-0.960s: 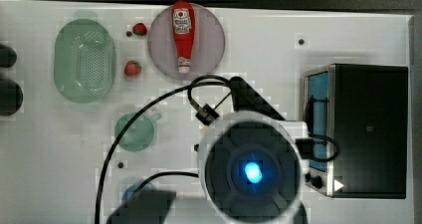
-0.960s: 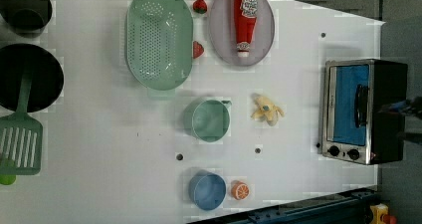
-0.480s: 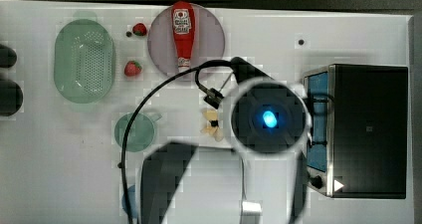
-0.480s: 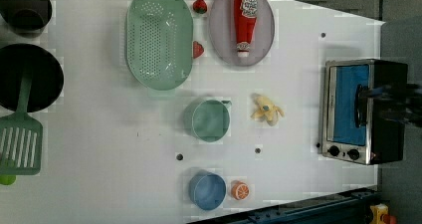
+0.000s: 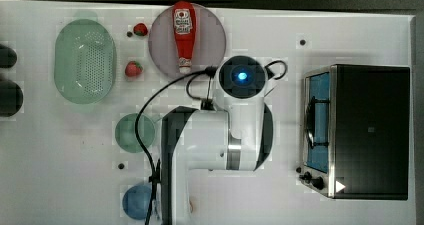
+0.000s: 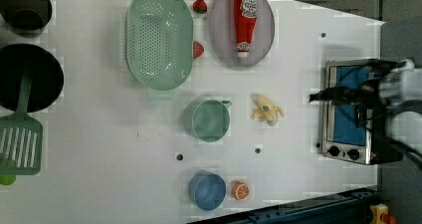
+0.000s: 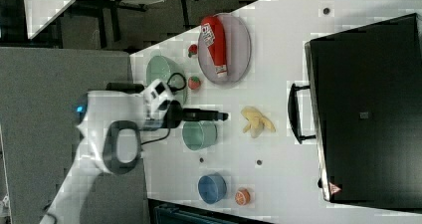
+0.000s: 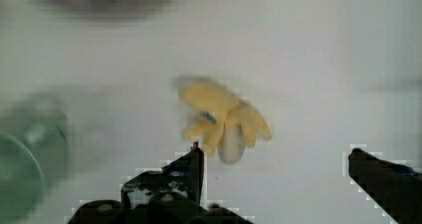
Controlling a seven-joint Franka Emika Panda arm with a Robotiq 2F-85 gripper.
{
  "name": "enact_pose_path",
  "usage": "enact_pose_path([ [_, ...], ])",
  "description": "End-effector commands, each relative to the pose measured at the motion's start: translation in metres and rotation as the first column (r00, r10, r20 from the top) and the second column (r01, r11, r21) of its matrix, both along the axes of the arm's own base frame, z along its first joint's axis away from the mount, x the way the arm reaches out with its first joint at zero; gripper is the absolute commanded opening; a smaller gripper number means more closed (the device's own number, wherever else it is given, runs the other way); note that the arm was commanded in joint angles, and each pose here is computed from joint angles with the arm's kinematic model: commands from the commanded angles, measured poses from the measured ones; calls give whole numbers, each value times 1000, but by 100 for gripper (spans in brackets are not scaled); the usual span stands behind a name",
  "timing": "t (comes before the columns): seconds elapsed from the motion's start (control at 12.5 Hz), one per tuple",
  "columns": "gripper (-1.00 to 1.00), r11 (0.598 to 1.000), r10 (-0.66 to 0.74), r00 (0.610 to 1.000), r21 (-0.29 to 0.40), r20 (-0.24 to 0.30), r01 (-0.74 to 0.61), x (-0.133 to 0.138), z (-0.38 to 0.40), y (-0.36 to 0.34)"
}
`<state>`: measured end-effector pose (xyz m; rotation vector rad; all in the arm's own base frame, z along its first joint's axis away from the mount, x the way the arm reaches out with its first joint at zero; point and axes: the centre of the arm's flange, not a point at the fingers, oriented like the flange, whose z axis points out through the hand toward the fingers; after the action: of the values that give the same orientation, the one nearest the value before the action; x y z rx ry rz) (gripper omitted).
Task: Pick Banana and place it in mug.
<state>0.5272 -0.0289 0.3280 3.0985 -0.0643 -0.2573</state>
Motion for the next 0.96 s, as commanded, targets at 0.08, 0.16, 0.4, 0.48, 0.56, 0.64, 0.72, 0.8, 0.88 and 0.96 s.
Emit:
enact_pose_path([
  [0.08, 100, 941, 333, 942, 57, 31, -334, 4, -46, 10],
  [0.16, 100, 938, 341, 939, 57, 37, -343, 2, -65, 10],
  [0.4, 100, 932, 356, 934, 60, 39, -358, -9, -113, 15],
  [0.48, 100, 924, 376, 926, 66, 34, -378, -14, -127, 16],
  [0.56, 100, 912, 403, 915, 73, 30, -404, -18, -137, 16],
  [0.64, 100, 909, 410, 911, 74, 30, -411, -20, -145, 14],
  [0.72, 100, 910, 408, 912, 69, 40, -410, -21, -151, 13],
  [0.8, 100, 910, 407, 912, 66, 46, -409, -23, -157, 12],
  [0.88, 93, 910, 406, 913, 71, 36, -408, -28, -164, 12],
  [0.96, 70, 911, 405, 914, 77, 23, -405, -33, -169, 12],
])
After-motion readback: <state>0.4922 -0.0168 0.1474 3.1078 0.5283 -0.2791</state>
